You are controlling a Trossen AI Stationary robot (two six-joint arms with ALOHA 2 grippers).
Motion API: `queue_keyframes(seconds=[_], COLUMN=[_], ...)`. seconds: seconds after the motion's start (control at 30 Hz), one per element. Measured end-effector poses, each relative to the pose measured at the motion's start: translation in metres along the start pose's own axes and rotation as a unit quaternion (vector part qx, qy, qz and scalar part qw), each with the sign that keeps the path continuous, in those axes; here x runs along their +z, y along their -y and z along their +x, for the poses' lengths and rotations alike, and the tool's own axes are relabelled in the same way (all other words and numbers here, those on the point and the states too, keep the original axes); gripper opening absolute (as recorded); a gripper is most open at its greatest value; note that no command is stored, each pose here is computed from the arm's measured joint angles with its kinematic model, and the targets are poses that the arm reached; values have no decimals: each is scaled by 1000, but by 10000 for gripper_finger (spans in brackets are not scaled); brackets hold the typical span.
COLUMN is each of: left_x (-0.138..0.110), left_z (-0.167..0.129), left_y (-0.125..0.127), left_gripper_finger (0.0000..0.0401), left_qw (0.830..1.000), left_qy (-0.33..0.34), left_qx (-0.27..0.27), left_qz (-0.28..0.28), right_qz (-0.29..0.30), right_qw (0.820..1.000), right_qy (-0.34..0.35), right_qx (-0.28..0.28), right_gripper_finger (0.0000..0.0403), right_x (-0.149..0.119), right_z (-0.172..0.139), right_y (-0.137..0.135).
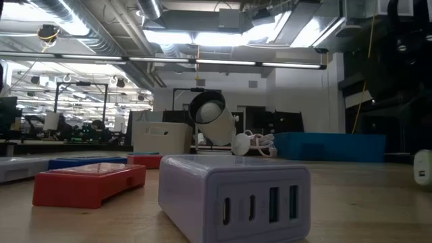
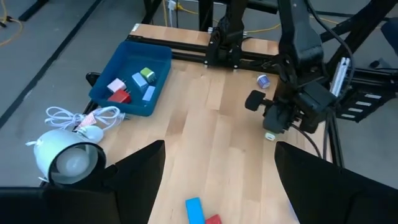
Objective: Pick & Place Office items
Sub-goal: Put the green charger adapter into the blue bin
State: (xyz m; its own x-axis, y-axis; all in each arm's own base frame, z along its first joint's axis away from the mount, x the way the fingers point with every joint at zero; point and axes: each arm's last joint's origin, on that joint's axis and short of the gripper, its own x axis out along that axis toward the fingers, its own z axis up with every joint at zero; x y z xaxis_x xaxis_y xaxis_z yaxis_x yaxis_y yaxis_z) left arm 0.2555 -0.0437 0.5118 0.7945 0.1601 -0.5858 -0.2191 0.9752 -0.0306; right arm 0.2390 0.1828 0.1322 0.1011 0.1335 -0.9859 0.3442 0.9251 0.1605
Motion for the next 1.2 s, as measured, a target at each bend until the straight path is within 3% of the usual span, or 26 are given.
queue_keyframes(seconds=[0.4, 0.57, 0.7, 0.97, 1.2], left_x=[1, 2, 3, 4, 5], left_z=[0, 2, 3, 4, 5], left_y=[-2, -7, -12, -17, -17], left_gripper_finger=[297, 297, 297, 297, 297], left_qw=[1000, 1000, 999, 999, 999], left_qy=[4, 3, 3, 2, 4], left_qx=[16, 23, 30, 34, 35], left_qz=[17, 15, 10, 10, 8], right_qz=[83, 127, 154, 220, 285], right_qw=[996, 989, 982, 956, 922], right_qy=[11, 80, 112, 189, 250], right_qx=[15, -16, -4, -41, -74], right_gripper_finger=[39, 39, 39, 39, 39], right_x=[14, 33, 48, 77, 93], right_z=[-3, -15, -33, -84, -126], right_y=[6, 23, 37, 98, 168])
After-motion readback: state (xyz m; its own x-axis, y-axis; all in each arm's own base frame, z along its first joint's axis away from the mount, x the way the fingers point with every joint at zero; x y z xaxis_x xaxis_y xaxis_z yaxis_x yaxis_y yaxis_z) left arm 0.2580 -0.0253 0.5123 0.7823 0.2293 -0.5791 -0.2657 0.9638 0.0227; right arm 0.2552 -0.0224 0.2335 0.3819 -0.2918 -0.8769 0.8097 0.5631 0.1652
